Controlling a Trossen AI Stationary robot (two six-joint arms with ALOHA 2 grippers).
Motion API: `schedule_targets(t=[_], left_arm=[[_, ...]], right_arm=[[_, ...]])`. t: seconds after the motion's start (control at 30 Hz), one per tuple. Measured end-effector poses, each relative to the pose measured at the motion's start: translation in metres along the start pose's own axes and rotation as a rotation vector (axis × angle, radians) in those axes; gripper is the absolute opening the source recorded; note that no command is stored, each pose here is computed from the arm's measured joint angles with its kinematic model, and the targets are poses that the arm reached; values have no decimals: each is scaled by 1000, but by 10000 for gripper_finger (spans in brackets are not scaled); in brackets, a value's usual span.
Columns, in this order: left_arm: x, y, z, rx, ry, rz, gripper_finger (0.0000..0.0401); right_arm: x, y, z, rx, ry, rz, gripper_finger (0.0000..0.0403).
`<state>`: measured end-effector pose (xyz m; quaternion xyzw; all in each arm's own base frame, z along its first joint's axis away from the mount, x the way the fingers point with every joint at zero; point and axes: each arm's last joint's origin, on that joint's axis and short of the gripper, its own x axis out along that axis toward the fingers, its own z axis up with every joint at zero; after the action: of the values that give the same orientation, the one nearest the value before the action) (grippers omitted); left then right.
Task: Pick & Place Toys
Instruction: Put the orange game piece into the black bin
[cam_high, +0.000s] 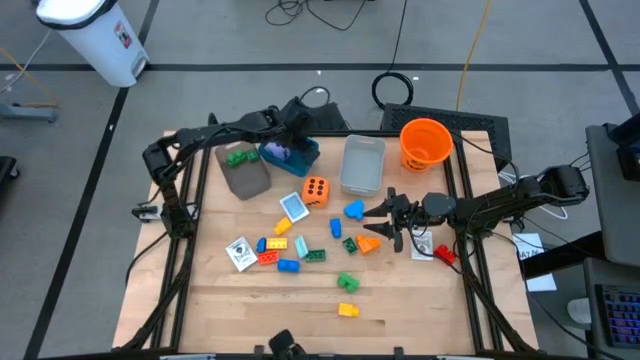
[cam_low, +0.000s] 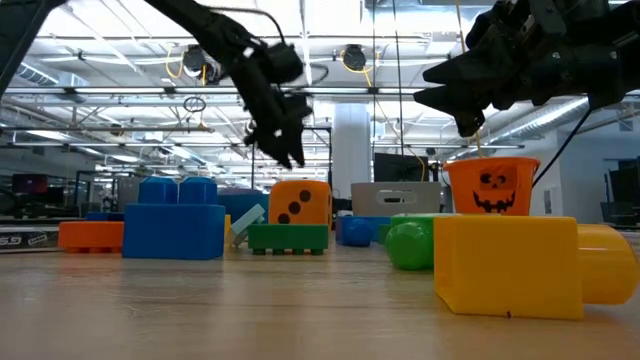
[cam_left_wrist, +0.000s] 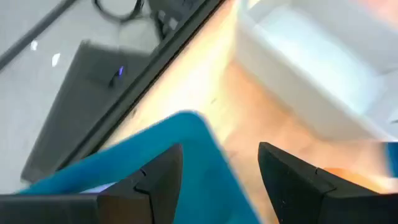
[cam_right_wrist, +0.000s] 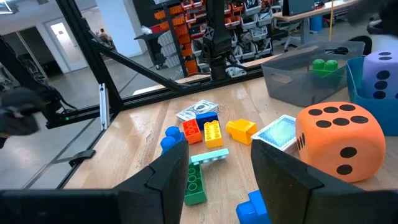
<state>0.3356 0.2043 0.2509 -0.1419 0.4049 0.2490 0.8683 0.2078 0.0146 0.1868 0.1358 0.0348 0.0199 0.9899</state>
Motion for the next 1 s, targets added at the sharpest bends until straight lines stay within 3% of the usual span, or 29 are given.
schedule_targets(t=[0.1,0.23,0.33,0.67,0.8,1.0], left_arm=[[-25,-12,6,29,-110,-29,214],[-61,-28,-3,42,-245,-81,214],[-76,-44,-28,32,-384,-149,214],[-81,-90,-138,70,-859,-474,214],[-94,-102,-156,115,-1025,-565,214],[-108,-119,-161,191,-1122,-629,214]], right_arm=[[0,0,0,0,0,0,167],[0,0,0,0,-1,0,167],[0,0,0,0,0,0,167],[0,0,0,0,0,0,167],[0,0,0,0,-1,0,167],[0,2,8,48,-79,22,167]])
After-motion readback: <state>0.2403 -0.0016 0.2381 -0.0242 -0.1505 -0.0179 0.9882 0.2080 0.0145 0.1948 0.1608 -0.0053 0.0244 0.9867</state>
